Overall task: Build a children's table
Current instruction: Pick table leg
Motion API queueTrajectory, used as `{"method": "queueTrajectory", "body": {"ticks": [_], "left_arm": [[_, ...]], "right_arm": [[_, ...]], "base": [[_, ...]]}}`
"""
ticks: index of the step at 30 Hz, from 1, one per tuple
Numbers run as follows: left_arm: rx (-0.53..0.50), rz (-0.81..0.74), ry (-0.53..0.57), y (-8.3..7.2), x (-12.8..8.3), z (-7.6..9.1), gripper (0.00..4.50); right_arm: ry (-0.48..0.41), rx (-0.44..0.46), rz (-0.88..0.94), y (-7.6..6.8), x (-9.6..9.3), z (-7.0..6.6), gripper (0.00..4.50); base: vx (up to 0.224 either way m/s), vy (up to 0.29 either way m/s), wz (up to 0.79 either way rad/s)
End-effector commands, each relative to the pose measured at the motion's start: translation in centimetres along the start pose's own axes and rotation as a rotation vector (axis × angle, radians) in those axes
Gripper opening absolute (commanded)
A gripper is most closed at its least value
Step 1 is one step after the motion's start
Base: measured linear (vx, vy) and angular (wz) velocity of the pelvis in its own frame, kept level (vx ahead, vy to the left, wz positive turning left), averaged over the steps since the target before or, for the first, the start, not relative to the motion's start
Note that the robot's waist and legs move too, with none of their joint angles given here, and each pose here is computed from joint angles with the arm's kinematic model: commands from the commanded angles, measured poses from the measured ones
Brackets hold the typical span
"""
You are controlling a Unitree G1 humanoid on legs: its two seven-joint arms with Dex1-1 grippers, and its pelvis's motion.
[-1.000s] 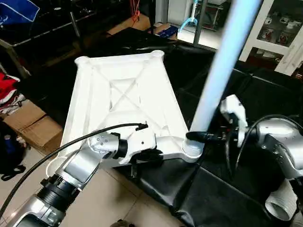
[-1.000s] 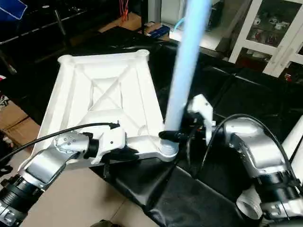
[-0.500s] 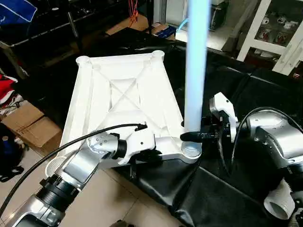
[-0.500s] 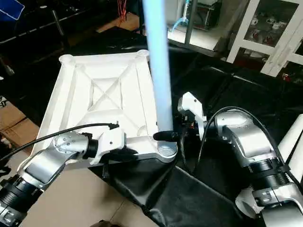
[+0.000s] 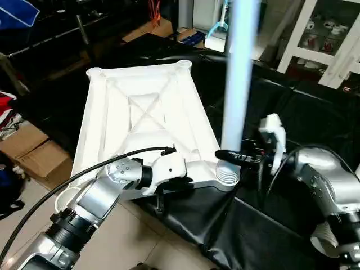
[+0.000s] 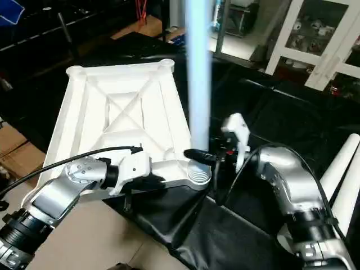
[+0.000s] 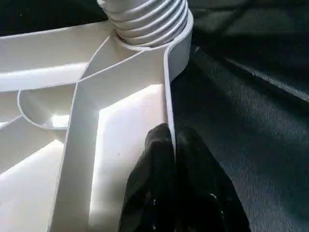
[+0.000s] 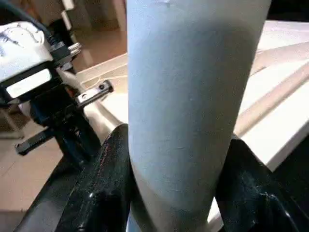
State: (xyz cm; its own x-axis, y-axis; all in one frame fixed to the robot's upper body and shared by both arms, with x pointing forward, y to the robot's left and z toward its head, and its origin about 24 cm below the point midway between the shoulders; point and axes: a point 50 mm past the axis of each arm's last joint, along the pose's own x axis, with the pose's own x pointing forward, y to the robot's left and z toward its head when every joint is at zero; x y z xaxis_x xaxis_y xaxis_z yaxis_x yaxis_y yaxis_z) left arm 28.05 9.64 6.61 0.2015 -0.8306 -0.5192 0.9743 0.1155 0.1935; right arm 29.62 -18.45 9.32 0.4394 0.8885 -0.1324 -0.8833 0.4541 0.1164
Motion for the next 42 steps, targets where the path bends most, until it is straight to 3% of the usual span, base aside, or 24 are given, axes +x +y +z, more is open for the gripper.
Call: {"method": "queueTrajectory", "body": {"ticks": [1,9,13,19,28,39,42], "left_arm": [[0.111,-0.034,-0.097,0.0,-0.1,2.8,0.0],[0.108,-0.026,-0.097,-0.1,-0.3,2.6,0.0],[0.104,-0.015,-0.098,-0.2,-0.3,2.6,0.0],[0.099,-0.004,-0.1,-0.2,-0.5,2.5,0.0],[0.097,0.007,-0.096,-0.2,-0.7,2.4,0.0],[0.101,0.01,-0.093,-0.1,-0.7,2.5,0.0],[0.102,0.01,-0.092,-0.1,-0.7,2.5,0.0]], "right_arm": [[0.084,0.036,-0.159,-1.0,-1.9,-1.9,1.84],[0.0,0.063,-0.245,-1.0,-2.9,-2.2,1.84],[-0.069,0.093,-0.333,-0.9,-3.3,-3.0,1.84],[-0.106,0.09,-0.353,0.5,-3.2,-4.3,1.84],[-0.064,-0.018,-0.319,2.6,-3.2,-5.7,1.84],[0.028,-0.129,-0.237,3.6,-2.4,-6.7,1.84],[0.043,-0.117,-0.225,3.8,-2.1,-7.0,1.84]], "base": [[0.0,0.0,0.0],[0.0,0.0,0.0],[0.0,0.0,0.0],[0.0,0.0,0.0],[0.0,0.0,0.0],[0.0,0.0,0.0],[0.0,0.0,0.0]]}}
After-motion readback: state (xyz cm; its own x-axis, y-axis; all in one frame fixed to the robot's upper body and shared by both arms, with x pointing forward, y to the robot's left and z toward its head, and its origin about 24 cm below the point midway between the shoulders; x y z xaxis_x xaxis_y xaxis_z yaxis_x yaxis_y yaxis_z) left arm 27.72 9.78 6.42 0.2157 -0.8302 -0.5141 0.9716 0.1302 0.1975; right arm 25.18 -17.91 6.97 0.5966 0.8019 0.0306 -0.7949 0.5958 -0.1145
